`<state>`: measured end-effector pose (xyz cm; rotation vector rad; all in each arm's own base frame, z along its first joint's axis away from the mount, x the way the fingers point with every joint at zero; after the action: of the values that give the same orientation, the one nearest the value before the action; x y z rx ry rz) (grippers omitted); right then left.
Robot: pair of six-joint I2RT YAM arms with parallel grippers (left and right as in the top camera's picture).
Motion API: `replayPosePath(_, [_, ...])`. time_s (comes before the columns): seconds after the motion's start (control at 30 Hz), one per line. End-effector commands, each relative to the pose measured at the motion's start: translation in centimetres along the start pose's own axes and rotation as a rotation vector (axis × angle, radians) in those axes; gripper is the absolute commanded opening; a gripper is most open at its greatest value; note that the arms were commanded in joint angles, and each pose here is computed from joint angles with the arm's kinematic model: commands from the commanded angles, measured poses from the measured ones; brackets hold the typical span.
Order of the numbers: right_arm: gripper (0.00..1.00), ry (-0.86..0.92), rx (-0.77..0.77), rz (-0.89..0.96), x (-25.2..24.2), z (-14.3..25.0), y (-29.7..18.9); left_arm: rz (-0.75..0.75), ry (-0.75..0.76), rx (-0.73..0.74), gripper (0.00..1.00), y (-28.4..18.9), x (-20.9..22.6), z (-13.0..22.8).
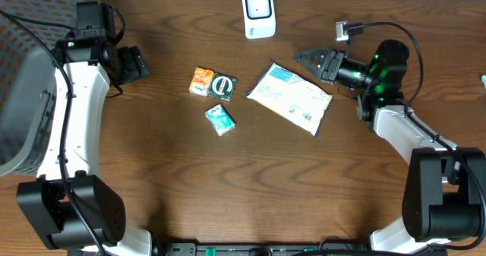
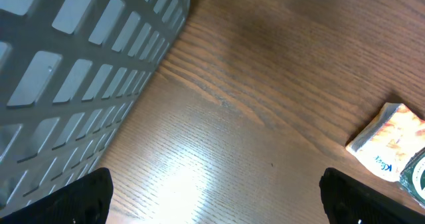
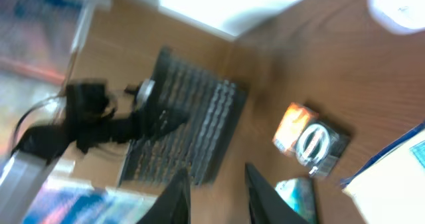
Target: Scan the item barcode
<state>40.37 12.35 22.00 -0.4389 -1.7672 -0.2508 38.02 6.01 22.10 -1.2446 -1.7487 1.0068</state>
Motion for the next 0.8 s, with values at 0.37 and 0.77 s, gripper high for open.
replayPosePath(0.37, [0.28,-0.175,-0.208,0.696,-1.9,-5.0,-1.6,0.0,0.01,0.017,0.98,0.5,0.0,0.2])
replayPosePath(0.77, [0.66,-0.246,-0.115,1.003,-2.9,-4.3,-2.4,0.0,0.01,0.017,0.98,0.5,0.0,0.2])
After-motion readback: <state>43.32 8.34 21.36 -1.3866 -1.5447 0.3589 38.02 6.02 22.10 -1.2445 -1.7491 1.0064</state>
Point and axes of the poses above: each gripper's point midway between its finger pads, its own y axis out along the fingers, its own x axis along the line the jaws close on, z = x × y, the point moved 5 cm from there along -y, back along the fingers, and after that the axes turned 11 degrees about y, right-handed, at the moved point
